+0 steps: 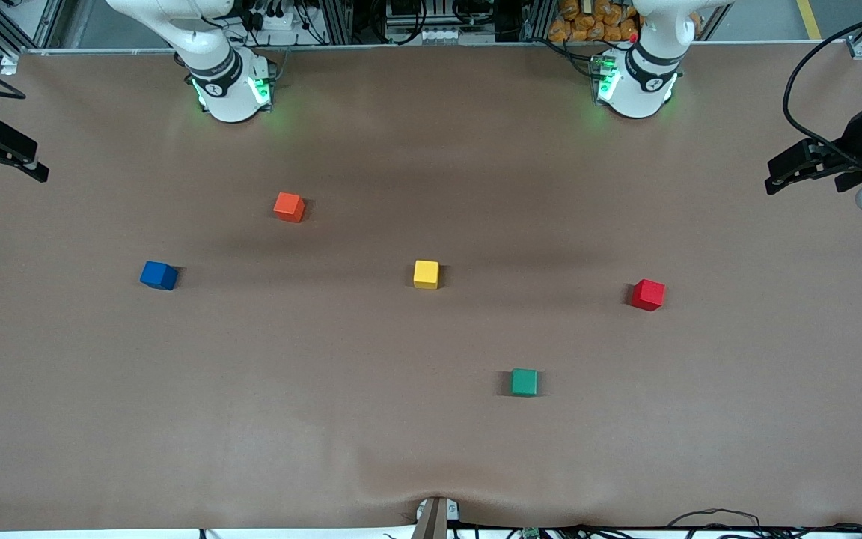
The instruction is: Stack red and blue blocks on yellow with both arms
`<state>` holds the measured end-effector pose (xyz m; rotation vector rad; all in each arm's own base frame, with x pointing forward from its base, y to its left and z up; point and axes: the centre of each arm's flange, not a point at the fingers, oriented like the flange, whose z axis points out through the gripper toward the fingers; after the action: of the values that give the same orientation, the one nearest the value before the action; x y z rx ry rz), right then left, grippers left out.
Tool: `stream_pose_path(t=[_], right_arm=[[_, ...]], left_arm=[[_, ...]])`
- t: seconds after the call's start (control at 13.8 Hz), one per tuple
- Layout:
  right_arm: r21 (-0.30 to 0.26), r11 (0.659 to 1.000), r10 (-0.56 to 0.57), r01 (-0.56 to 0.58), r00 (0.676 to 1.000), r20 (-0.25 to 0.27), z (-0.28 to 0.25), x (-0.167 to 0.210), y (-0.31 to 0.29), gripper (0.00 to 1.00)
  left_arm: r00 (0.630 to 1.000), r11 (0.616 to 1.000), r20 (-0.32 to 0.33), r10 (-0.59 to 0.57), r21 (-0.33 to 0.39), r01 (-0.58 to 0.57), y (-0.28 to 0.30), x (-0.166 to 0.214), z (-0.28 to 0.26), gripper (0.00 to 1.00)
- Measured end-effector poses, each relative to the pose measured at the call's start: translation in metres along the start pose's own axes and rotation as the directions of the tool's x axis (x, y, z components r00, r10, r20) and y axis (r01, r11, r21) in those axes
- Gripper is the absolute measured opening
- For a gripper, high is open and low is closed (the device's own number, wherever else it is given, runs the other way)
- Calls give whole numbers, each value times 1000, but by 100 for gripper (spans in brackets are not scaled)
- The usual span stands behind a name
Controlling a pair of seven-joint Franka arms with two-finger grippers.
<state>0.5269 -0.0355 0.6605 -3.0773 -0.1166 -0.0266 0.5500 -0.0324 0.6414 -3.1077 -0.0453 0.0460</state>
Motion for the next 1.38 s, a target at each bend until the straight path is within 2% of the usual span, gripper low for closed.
stream_pose_path(t=[1.38], right_arm=[[0,1000,7,-7,1000,5,3,1,4,100]], left_arm=[[1000,1000,1,-4,-3,4,-3,5,7,100]])
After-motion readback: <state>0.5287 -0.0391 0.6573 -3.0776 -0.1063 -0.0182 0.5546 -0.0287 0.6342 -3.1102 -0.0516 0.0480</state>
